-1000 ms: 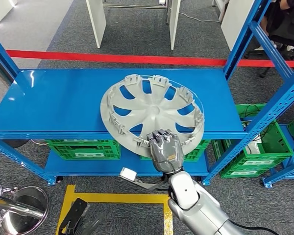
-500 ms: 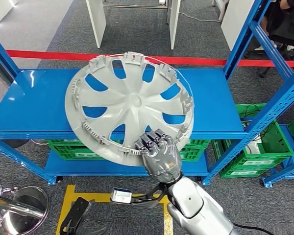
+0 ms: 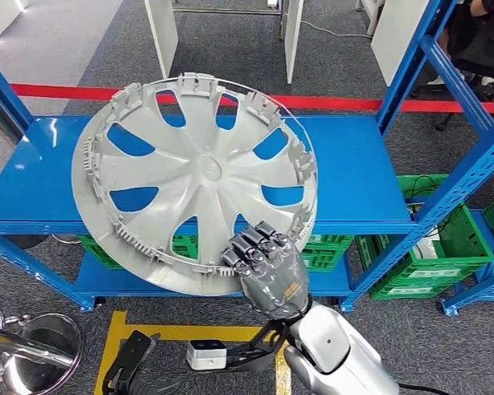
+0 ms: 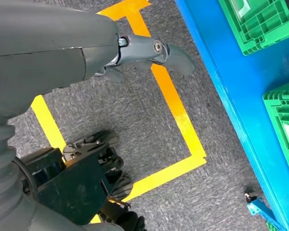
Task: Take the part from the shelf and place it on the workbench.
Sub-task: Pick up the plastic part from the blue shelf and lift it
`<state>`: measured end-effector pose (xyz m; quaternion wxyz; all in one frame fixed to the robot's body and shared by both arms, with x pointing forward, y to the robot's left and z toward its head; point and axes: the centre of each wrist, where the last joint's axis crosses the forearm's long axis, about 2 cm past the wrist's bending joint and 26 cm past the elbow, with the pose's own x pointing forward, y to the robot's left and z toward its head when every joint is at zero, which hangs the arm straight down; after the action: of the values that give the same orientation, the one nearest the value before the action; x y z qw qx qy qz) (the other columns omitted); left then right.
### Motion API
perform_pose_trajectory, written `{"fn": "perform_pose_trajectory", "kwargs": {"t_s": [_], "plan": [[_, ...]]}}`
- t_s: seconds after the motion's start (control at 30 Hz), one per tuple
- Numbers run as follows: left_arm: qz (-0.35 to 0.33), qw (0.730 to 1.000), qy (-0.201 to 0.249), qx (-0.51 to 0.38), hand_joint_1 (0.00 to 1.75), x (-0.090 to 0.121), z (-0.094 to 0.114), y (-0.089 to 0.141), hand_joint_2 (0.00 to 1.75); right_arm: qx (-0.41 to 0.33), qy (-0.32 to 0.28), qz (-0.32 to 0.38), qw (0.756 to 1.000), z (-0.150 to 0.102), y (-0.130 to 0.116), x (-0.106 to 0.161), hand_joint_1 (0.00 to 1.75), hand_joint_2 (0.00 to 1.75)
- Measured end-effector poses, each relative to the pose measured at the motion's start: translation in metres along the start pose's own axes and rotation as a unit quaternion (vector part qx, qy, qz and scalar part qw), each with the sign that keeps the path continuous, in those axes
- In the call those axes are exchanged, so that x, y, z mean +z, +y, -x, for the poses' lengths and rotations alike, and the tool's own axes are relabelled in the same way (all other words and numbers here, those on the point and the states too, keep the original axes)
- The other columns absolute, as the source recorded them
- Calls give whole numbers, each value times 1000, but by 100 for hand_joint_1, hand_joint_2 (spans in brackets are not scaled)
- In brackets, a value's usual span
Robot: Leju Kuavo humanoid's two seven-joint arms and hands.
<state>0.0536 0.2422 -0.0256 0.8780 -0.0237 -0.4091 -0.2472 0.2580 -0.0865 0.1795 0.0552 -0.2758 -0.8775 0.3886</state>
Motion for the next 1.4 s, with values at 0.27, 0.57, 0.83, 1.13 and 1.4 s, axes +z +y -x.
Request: {"fn": "perform_pose_trajectory", "kwargs": {"t_s": [0.27,0.57,0.83,1.13,1.4], "plan": [[0,1000,-6,-2,0,-4,-3,1,175,11,5,9,1000,5,-6,-1,175,175],[2,1000,-9,-3,0,-10,-6,2,175,25,21,7,999,12,-8,-2,175,175],[7,1000,-14,-21,0,-15,-8,7,175,49,41,3,998,19,-10,-2,175,175],[16,998,-24,-56,0,-29,-21,17,175,88,44,6,995,38,-21,-3,175,175],[17,995,-25,-96,0,-40,-33,23,175,116,39,-21,992,48,-26,9,175,175]]}}
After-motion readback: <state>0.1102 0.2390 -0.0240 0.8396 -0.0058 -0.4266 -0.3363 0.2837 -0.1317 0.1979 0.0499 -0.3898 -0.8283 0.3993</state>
